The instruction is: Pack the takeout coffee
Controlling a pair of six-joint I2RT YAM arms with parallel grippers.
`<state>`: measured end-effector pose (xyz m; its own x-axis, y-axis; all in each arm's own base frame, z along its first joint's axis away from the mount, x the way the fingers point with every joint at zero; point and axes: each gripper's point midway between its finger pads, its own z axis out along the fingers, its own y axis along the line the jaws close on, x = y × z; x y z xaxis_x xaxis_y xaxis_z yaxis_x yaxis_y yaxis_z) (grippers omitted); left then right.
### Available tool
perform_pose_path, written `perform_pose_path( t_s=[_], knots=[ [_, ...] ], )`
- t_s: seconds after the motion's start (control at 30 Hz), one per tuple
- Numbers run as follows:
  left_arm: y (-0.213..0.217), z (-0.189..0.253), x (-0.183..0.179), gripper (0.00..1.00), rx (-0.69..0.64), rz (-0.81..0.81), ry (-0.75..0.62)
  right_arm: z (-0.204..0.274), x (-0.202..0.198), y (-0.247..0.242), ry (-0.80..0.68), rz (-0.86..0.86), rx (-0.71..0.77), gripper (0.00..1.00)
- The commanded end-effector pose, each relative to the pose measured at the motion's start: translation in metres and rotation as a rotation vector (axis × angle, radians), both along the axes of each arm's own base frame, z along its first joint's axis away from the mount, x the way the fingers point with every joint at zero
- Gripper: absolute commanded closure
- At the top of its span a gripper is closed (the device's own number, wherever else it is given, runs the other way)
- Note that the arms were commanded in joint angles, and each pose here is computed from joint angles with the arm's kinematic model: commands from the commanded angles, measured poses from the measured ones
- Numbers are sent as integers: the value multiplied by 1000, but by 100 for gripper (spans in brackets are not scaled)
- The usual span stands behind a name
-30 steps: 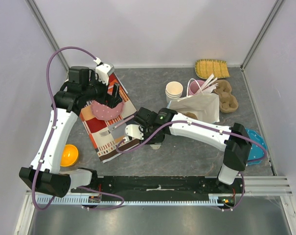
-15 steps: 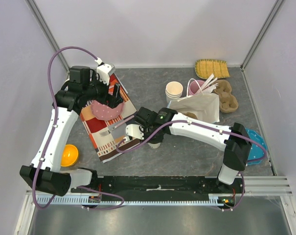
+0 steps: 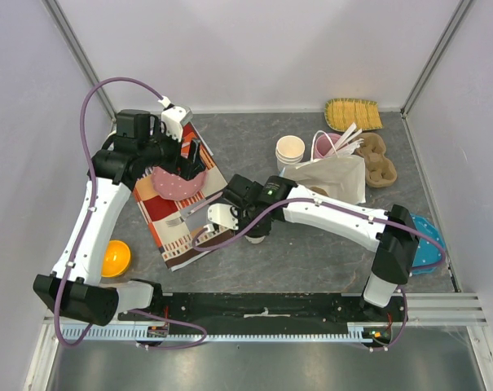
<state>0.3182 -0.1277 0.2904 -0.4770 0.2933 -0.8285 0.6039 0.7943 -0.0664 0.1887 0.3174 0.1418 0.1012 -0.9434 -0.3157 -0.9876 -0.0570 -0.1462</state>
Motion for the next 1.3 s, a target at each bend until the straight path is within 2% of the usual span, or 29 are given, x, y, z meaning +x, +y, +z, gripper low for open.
perform_pose_path(
  t_s=[0.0,0.33,0.9,1.27],
  knots=[
    [-3,15,2,3,-5,-43,-53,26,-1,8,-4,-3,64,80],
    [-3,13,3,3,-5,-42,-47,67,-5,21,16,-51,164,81],
    [-8,10,3,3,-23,-63,-29,175,-18,27,8,-147,425,88],
    [-10,8,1,3,-31,-73,-22,239,-18,-9,-77,-328,563,91]
  ],
)
